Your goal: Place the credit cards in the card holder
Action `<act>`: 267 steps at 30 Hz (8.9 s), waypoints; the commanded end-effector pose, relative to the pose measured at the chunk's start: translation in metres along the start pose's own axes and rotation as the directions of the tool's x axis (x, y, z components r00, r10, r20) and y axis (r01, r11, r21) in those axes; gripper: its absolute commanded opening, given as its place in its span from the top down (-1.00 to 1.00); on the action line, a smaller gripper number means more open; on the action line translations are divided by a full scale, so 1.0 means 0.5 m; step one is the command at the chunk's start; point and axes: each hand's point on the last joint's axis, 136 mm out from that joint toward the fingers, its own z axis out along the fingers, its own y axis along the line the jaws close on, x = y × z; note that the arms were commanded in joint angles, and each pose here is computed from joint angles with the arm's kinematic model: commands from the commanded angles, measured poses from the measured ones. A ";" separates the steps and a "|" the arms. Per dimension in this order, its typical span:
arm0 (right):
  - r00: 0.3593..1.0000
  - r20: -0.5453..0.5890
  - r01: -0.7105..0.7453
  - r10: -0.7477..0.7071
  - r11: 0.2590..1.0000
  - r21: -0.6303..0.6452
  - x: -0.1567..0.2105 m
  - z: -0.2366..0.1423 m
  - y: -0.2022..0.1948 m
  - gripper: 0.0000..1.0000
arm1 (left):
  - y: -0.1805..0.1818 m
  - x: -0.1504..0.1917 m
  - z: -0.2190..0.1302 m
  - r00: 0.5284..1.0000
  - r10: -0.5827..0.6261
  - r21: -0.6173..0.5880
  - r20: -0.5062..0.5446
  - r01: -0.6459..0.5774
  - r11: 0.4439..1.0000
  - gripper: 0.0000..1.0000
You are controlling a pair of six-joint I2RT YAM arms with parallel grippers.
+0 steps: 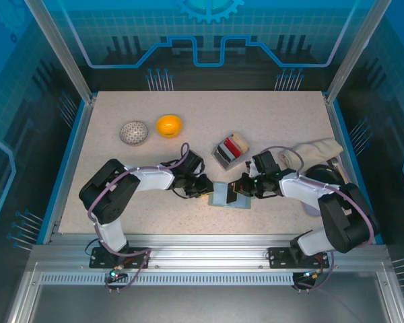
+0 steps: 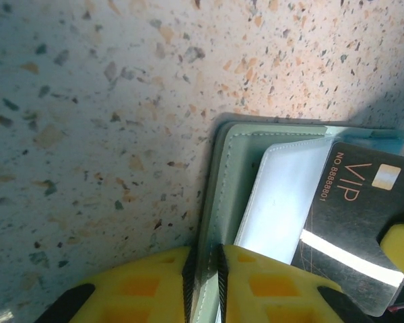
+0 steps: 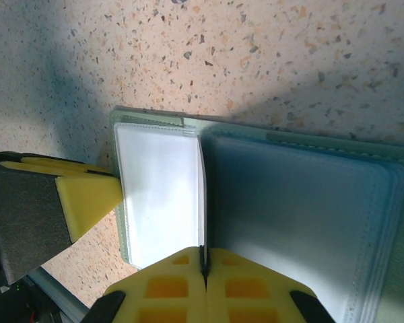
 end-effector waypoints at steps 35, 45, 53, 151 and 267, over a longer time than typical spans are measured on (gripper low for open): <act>0.998 -0.057 0.015 -0.016 1.000 -0.014 0.014 0.037 -0.005 0.48 | 0.042 0.031 0.027 0.999 -0.012 -0.095 -0.048 0.007 0.995 0.65; 0.997 -0.081 0.008 -0.009 1.000 -0.011 0.008 0.056 -0.003 0.62 | 0.036 0.031 0.032 0.998 -0.007 -0.080 -0.057 0.003 0.997 0.65; 0.993 -0.110 0.037 -0.042 0.998 -0.046 -0.003 0.079 0.028 0.73 | 0.035 0.031 0.033 0.998 -0.006 -0.075 -0.061 0.001 0.997 0.66; 0.822 -0.266 0.552 -0.504 0.587 0.593 -0.368 -0.039 0.017 -0.25 | -0.002 -0.249 0.015 0.973 -0.216 -0.006 0.076 0.217 0.976 0.05; 0.985 0.155 0.135 -0.070 0.875 -0.465 -0.261 -0.281 0.257 0.73 | -0.412 -0.209 -0.314 0.978 0.091 0.701 0.187 -0.198 0.685 1.00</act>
